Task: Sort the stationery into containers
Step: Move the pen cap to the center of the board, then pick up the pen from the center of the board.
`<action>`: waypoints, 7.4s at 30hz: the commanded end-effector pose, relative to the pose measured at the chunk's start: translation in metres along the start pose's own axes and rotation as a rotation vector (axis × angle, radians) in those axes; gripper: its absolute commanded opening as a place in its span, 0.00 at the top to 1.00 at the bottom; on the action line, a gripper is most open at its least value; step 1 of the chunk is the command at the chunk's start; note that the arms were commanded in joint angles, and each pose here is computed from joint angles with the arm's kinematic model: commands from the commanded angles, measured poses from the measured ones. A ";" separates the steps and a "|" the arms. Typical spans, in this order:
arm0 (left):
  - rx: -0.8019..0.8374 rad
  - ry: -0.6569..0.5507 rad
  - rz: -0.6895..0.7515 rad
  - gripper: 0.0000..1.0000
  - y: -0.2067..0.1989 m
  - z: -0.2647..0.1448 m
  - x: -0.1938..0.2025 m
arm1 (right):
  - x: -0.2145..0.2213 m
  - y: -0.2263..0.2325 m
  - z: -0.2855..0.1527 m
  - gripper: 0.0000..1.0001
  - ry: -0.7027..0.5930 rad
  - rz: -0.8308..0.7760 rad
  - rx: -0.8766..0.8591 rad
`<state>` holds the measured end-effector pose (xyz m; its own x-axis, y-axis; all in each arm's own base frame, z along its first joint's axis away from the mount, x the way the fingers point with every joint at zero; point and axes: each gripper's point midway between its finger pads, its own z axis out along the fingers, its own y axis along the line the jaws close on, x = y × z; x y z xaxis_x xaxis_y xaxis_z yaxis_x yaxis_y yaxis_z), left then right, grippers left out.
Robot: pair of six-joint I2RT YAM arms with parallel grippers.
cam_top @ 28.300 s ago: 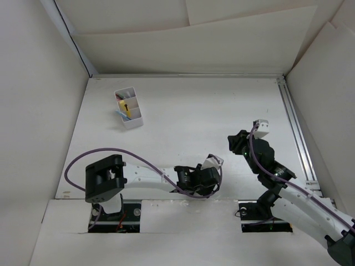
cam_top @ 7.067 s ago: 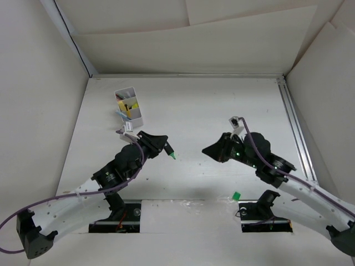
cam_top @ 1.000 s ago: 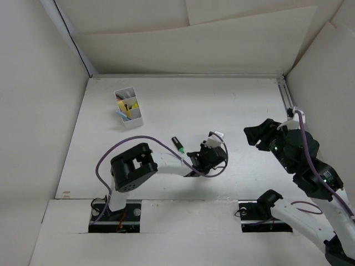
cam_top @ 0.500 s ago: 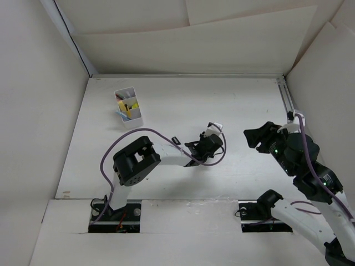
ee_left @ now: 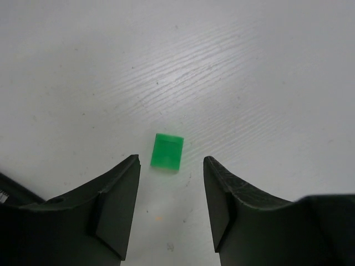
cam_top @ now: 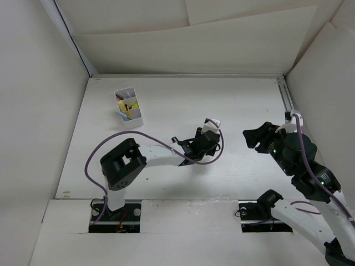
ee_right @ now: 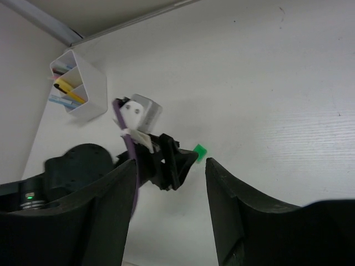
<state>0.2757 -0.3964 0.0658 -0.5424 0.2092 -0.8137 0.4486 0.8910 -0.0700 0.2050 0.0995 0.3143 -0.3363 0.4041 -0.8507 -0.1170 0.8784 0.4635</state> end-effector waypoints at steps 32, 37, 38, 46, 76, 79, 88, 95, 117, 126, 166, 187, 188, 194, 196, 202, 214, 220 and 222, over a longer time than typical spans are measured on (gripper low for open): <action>-0.129 -0.074 -0.645 0.65 0.158 -0.129 -0.019 | 0.217 0.093 0.143 0.39 0.544 -0.287 -0.358; -0.047 -0.108 -0.642 0.65 0.154 -0.147 -0.015 | 0.254 0.096 0.176 0.38 0.582 -0.340 -0.284; -0.032 -0.115 -0.645 0.65 0.153 -0.150 -0.014 | 0.256 0.094 0.183 0.38 0.579 -0.348 -0.261; -0.068 -0.104 -0.679 0.55 0.160 -0.156 -0.001 | 0.287 0.090 0.212 0.38 0.579 -0.404 -0.175; 0.147 -0.044 -0.838 0.55 0.122 -0.157 0.008 | 0.241 0.131 0.169 0.80 0.495 -0.382 -0.396; 0.168 -0.069 -0.870 0.55 0.120 -0.159 0.004 | 0.240 0.141 0.155 0.80 0.512 -0.371 -0.464; 0.216 -0.109 -0.915 0.54 0.113 -0.157 -0.015 | 0.244 0.150 0.138 0.80 0.526 -0.383 -0.522; 0.171 -0.129 -0.930 0.55 0.121 -0.148 -0.013 | 0.237 0.156 0.125 0.80 0.517 -0.376 -0.564; 0.195 -0.186 -0.950 0.82 0.120 -0.145 -0.026 | 0.235 0.171 0.115 0.80 0.512 -0.359 -0.648; 0.184 -0.176 -0.929 0.74 0.121 -0.145 -0.024 | 0.226 0.177 0.108 0.80 0.496 -0.349 -0.684; 0.232 -0.178 -1.030 1.00 0.118 -0.150 -0.015 | 0.199 0.161 0.080 0.19 0.471 -0.295 -0.744; 0.330 -0.123 -1.024 1.00 0.099 -0.151 -0.013 | 0.232 0.174 0.098 0.63 0.556 -0.332 -0.732; 0.334 -0.106 -1.010 1.00 0.098 -0.151 -0.009 | 0.232 0.174 0.098 0.73 0.556 -0.332 -0.732; 0.338 -0.033 -0.901 0.80 0.092 -0.157 0.002 | 0.233 0.170 0.096 0.84 0.564 -0.357 -0.729; 0.346 -0.001 -0.869 0.76 0.089 -0.161 0.008 | 0.237 0.163 0.095 0.84 0.581 -0.393 -0.723; 0.366 0.034 -0.800 0.76 0.085 -0.171 0.011 | 0.246 0.156 0.084 0.85 0.645 -0.467 -0.771; 0.377 0.065 -0.752 0.82 0.083 -0.179 0.014 | 0.242 0.149 0.070 0.85 0.663 -0.517 -0.795; 0.403 0.065 -0.749 0.66 0.080 -0.183 0.012 | 0.238 0.144 0.068 0.85 0.655 -0.539 -0.780; 0.411 0.070 -0.748 0.62 0.078 -0.184 0.012 | 0.239 0.142 0.068 0.85 0.660 -0.549 -0.779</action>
<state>0.1764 -0.2482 0.1468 -0.8347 -0.3627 -0.4144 0.1300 0.6014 -0.7883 0.1671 0.3366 0.1404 -0.5078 -0.4103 -0.7575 -0.8425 0.4202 0.3371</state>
